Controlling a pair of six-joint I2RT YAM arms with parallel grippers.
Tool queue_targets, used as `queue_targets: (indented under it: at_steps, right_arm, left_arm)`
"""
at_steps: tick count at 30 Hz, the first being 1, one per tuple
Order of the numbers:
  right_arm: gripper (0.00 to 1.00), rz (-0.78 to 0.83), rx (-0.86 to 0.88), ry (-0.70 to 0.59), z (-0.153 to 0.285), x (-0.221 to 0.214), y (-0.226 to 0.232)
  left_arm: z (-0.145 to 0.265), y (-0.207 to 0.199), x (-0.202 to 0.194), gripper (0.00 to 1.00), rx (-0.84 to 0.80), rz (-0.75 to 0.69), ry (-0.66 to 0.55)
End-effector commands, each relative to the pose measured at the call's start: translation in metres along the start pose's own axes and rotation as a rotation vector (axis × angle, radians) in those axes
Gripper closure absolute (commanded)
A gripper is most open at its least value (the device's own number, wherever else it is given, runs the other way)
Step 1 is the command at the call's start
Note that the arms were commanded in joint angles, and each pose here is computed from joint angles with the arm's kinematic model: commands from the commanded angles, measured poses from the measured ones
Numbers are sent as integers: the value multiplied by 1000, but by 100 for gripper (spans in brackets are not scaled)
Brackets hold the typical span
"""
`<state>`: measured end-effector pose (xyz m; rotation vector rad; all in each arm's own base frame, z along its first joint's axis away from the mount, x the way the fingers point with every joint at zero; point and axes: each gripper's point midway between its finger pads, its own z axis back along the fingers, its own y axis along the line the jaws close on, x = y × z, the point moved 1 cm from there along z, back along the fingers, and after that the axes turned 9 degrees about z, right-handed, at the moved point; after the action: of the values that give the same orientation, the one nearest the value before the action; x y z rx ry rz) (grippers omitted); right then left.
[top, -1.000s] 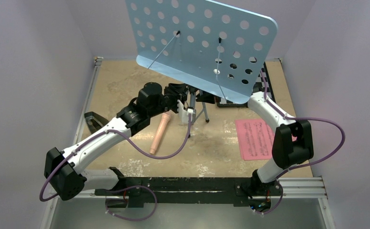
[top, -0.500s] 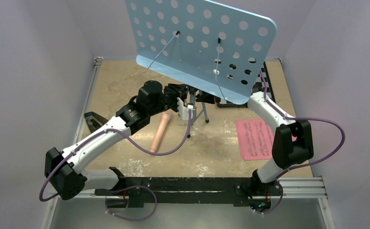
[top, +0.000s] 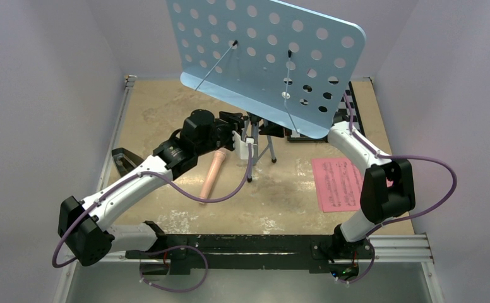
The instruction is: Pack up the instrument practice props
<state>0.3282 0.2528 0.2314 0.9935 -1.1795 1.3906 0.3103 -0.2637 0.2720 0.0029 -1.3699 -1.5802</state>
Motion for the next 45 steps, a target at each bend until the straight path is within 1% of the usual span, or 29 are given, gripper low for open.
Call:
queue_targets:
  at_steps: [1,3,6,7,9,11,12,15,16,20,25,28,30,33,40,45]
  right_arm:
    - [100,-73,-62,108,5,-25,-1]
    - [100,-57,-67,115,6,-25,-3]
    - [100,-56,-62,119,6,-25,-3]
    - [100,-56,-60,119,6,-25,-3]
    - [100,-55,-59,121,6,-25,-2]
    - [100,-55,-60,122,7,-25,-2]
    - [100,-52,-58,123,6,-25,-2]
    - [100,-56,-59,133,7,-28,-2]
    - [100,-58,-57,137,7,-29,0]
    - [100,-72,-43,149,8,-30,3]
    - [100,-93,-31,157,8,-27,3]
    - [100,-97,-30,164,7,-27,3]
    - [100,-96,-29,167,6,-27,3]
    - [100,-100,-19,173,5,-26,5]
    - [100,-90,-16,175,6,-23,4]
    - [100,-86,-18,177,6,-24,3]
  left_arm:
    - [4,-20,-3,42,-69,-13,-17]
    - [5,-27,-1,42,-79,-54,-55]
    - [6,-21,5,40,-20,-120,-104]
    - [4,-20,3,40,-5,-131,-99]
    - [1,-15,-7,39,37,-130,-52]
    - [-1,-3,-13,38,110,-130,-19]
    - [-1,0,-17,36,143,-131,-1]
    - [-1,14,-22,23,281,-169,-3]
    - [-2,17,-23,21,309,-187,-4]
    - [-3,31,-17,21,397,-188,-36]
    - [2,39,-1,22,455,-190,-126]
    - [6,45,9,23,486,-168,-180]
    - [9,44,17,25,478,-157,-230]
    - [7,29,23,29,404,-167,-277]
    - [1,-1,13,40,220,-92,-263]
    - [1,-8,15,42,188,-104,-277]
